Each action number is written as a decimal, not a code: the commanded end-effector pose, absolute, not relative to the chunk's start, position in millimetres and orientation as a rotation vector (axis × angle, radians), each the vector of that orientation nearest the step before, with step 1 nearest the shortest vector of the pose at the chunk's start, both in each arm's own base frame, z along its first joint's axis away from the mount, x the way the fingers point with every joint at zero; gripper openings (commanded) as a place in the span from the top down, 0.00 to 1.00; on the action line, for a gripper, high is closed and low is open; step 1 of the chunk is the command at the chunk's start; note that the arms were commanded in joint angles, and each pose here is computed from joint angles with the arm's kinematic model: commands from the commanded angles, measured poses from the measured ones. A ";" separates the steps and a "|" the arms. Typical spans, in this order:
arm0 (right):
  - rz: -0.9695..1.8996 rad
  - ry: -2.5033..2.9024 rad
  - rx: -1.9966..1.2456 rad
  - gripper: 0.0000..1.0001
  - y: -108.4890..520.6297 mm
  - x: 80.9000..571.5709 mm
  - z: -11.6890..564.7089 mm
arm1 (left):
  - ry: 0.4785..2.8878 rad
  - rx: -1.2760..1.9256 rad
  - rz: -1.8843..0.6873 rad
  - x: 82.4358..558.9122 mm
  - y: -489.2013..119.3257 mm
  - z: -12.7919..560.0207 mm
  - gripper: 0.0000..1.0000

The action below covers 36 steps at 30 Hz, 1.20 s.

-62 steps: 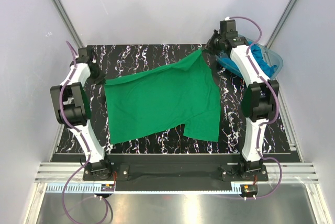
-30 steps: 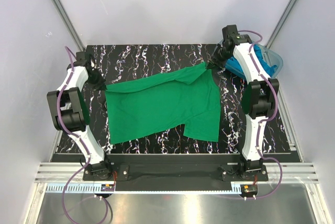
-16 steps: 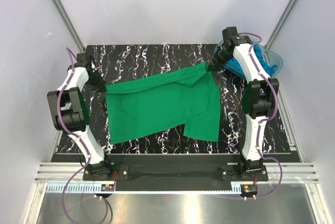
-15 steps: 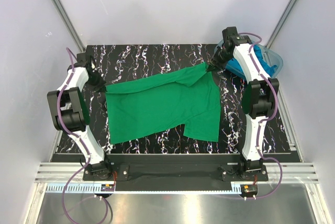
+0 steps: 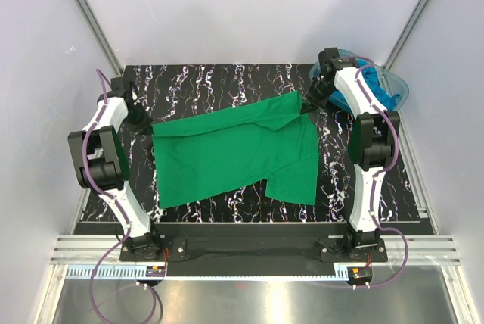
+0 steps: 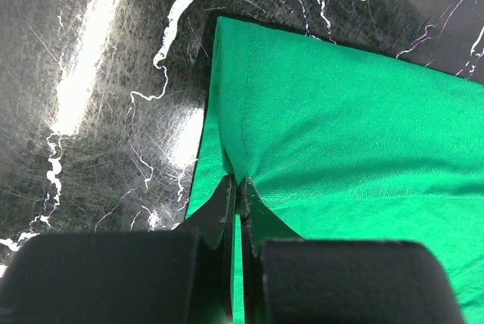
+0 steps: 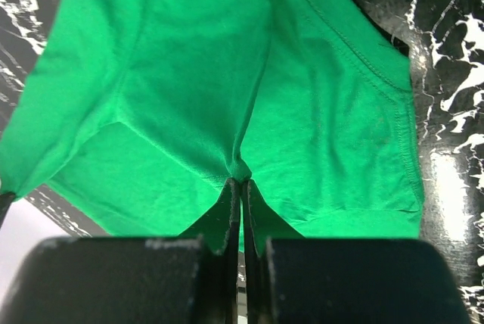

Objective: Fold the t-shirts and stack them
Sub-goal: Fold the tshirt

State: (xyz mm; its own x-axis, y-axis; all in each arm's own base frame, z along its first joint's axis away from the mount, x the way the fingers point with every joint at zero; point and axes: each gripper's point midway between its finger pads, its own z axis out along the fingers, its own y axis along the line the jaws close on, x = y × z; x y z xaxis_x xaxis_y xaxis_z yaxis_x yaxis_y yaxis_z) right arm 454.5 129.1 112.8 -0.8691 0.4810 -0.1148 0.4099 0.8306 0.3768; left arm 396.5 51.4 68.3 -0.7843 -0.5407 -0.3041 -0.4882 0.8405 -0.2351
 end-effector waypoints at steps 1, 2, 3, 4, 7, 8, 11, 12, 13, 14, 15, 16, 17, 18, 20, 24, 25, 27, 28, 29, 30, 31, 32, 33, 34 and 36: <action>0.458 2.790 0.674 1.00 119.9 457.7 112.3 | 2.663 -0.767 -0.172 395.0 59.0 64.9 1.00; 0.449 2.790 0.671 1.00 118.8 457.8 112.6 | 2.670 -0.769 -0.175 393.1 58.7 62.6 1.00; 0.441 2.786 0.665 1.00 117.7 458.6 113.9 | 2.671 -0.769 -0.178 391.8 58.2 62.1 1.00; 0.434 2.784 0.665 1.00 116.3 459.2 114.5 | 2.673 -0.765 -0.175 391.3 57.7 61.4 1.00; 0.437 2.776 0.657 1.00 116.4 461.5 117.4 | 2.688 -0.765 -0.159 386.9 58.9 55.9 1.00; 0.438 2.780 0.661 1.00 116.7 461.4 116.2 | 2.692 -0.764 -0.158 386.6 58.9 54.4 1.00; 0.443 2.784 0.661 1.00 117.4 460.8 115.3 | 2.704 -0.767 -0.164 384.5 57.6 50.4 1.00; 0.442 2.787 0.662 1.00 117.3 459.6 114.4 | 2.701 -0.766 -0.162 384.5 57.8 49.5 1.00; 0.441 2.787 0.660 1.00 117.2 459.3 114.3 | 2.702 -0.768 -0.154 384.5 58.9 48.3 1.00; 0.438 2.790 0.659 1.00 116.7 458.3 113.9 | 2.705 -0.767 -0.151 384.1 59.2 46.8 1.00; 0.434 2.793 0.656 1.00 116.2 456.9 113.7 | 2.711 -0.771 -0.155 383.1 59.0 45.2 1.00; 0.426 2.789 0.654 1.00 115.2 457.5 113.7 | 2.715 -0.771 -0.163 382.1 57.7 43.6 1.00; 0.420 2.784 0.656 1.00 112.9 457.3 115.6 | 2.714 -0.770 -0.164 382.3 57.1 42.6 1.00; 0.413 2.786 0.651 1.00 112.7 456.7 114.7 | 2.714 -0.771 -0.162 382.1 57.3 42.1 1.00; 0.417 2.786 0.653 1.00 112.4 456.7 115.3 | 2.717 -0.772 -0.160 381.7 57.5 40.6 1.00; 0.423 2.774 0.652 1.00 110.3 459.5 121.1 | 2.718 -0.766 -0.156 383.3 58.3 43.6 1.00; 0.425 2.775 0.650 1.00 110.5 459.4 121.5 | 2.713 -0.761 -0.149 384.8 59.6 45.7 1.00; 0.429 2.772 0.655 1.00 110.8 458.7 124.3 | 2.711 -0.750 -0.141 385.9 61.0 49.7 1.00; 0.435 2.769 0.655 1.00 111.4 459.0 124.5 | 2.716 -0.751 -0.132 384.4 61.8 48.9 1.00; 0.433 2.769 0.653 1.00 111.2 459.4 124.1 | 2.714 -0.746 -0.127 385.1 62.6 49.3 1.00; 0.430 2.775 0.656 1.00 111.1 458.7 122.2 | 2.719 -0.749 -0.123 384.8 63.1 46.1 1.00; 0.434 2.778 0.653 1.00 112.3 458.4 121.7 | 2.722 -0.749 -0.127 385.0 62.6 44.6 1.00; 0.434 2.782 0.653 1.00 111.9 459.3 118.5 | 2.729 -0.748 -0.134 384.8 61.1 42.4 1.00; 0.434 2.786 0.658 1.00 111.5 459.5 116.1 | 2.732 -0.757 -0.141 385.2 60.8 40.2 1.00; 0.431 2.787 0.659 1.00 111.2 459.2 115.6 | 2.733 -0.757 -0.146 385.5 59.7 38.9 1.00; 0.432 2.792 0.658 1.00 112.2 460.0 112.1 | 2.725 -0.763 -0.147 387.5 60.5 38.1 1.00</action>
